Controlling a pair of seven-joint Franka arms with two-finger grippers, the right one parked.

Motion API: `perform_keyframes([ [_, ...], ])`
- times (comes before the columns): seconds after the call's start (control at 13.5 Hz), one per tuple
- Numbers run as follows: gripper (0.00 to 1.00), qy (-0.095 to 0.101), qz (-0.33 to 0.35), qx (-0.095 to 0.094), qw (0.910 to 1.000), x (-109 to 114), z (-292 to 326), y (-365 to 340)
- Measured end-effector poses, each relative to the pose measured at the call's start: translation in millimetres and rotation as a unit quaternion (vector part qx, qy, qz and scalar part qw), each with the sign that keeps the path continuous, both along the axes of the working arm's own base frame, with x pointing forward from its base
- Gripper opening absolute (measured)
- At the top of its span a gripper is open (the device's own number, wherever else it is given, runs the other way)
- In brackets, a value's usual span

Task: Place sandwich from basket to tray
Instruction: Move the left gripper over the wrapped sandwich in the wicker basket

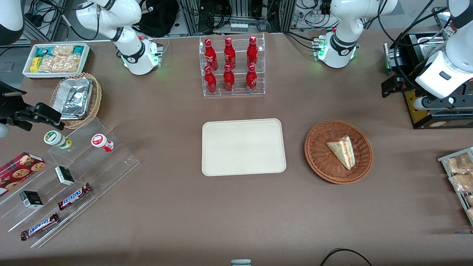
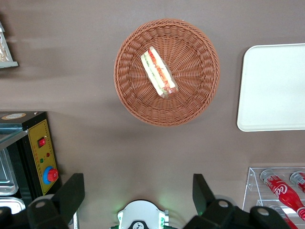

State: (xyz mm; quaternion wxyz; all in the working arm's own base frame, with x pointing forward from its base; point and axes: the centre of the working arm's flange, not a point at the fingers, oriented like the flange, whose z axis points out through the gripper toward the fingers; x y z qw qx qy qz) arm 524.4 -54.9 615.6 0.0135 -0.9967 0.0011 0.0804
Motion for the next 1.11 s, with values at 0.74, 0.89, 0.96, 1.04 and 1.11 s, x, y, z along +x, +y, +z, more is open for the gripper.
perform_keyframes([
  [0.74, 1.00, 0.040, 0.000, -0.003, 0.9992, 37, -99, -4],
  [0.89, 1.00, 0.037, 0.000, -0.004, 0.9993, 41, -139, -5],
  [0.96, 1.00, 0.033, 0.000, -0.005, 0.9994, 40, -158, -5],
  [1.04, 1.00, 0.028, 0.002, -0.005, 0.9996, 38, -175, -5],
  [1.11, 1.00, 0.023, 0.008, -0.005, 0.9997, 35, -191, -5],
])
